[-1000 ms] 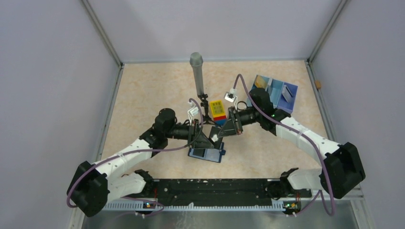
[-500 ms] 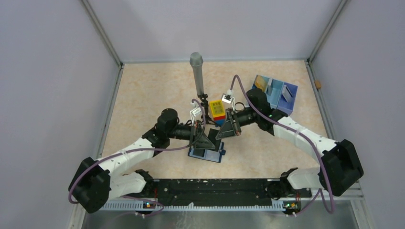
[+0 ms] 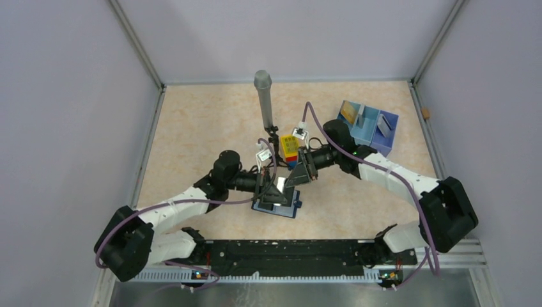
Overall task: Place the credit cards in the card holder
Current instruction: Pick up the credit card from the storage box.
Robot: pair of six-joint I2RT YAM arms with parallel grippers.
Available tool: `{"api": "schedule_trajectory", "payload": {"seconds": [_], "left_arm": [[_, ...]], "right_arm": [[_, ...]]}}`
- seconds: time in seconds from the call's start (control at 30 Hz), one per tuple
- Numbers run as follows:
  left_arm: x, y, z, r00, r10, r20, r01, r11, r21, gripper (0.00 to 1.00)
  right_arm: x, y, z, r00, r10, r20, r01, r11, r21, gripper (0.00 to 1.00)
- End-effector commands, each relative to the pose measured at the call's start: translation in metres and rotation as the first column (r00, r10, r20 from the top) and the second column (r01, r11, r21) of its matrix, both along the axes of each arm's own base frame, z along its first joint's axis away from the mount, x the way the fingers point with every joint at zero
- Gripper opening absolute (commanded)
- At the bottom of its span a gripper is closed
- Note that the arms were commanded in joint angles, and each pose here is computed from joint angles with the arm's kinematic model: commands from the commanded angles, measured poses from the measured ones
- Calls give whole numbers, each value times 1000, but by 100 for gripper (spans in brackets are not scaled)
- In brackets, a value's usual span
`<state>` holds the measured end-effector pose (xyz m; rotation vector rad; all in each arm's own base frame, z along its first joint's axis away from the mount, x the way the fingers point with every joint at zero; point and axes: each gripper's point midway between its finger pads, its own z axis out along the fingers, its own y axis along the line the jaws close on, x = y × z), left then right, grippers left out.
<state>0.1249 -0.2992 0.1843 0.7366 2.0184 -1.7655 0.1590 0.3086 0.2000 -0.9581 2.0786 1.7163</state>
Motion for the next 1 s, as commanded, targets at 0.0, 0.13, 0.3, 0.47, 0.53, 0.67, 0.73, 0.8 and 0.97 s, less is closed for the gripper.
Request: {"api": "schedule_trajectory", "payload": {"seconds": [0.0, 0.13, 0.3, 0.47, 0.53, 0.67, 0.73, 0.8, 0.97], "left_arm": [[-1, 1, -15, 1000, 13, -6, -13, 1000, 10, 0], [-1, 3, -28, 999, 31, -30, -30, 999, 36, 0], [9, 8, -46, 995, 83, -57, -79, 994, 77, 0], [26, 22, -79, 979, 175, -102, -158, 975, 154, 0], [30, 26, -89, 974, 191, -119, -169, 970, 173, 0], [33, 30, -97, 971, 195, -137, -170, 970, 176, 0], [36, 34, -101, 967, 213, -141, -184, 964, 191, 0], [41, 38, -106, 960, 241, -146, -208, 955, 210, 0], [44, 45, -114, 949, 274, -155, -232, 941, 247, 0]], "right_arm": [[25, 11, -1, 995, -72, 63, 73, 997, -26, 40], [36, 9, -13, 989, -135, 61, 139, 988, -72, 56], [64, -12, -27, 930, -359, 79, 367, 916, -160, 60], [75, -53, -69, 770, -633, 81, 618, 710, -338, 61], [67, -59, -82, 735, -675, 58, 646, 672, -361, 59], [48, -57, -100, 711, -699, 73, 664, 633, -399, 58], [41, -57, -108, 696, -712, 95, 674, 603, -426, 58], [36, -59, -119, 671, -733, 117, 687, 554, -470, 56], [24, -50, -140, 641, -762, 95, 674, 500, -544, 51]]}}
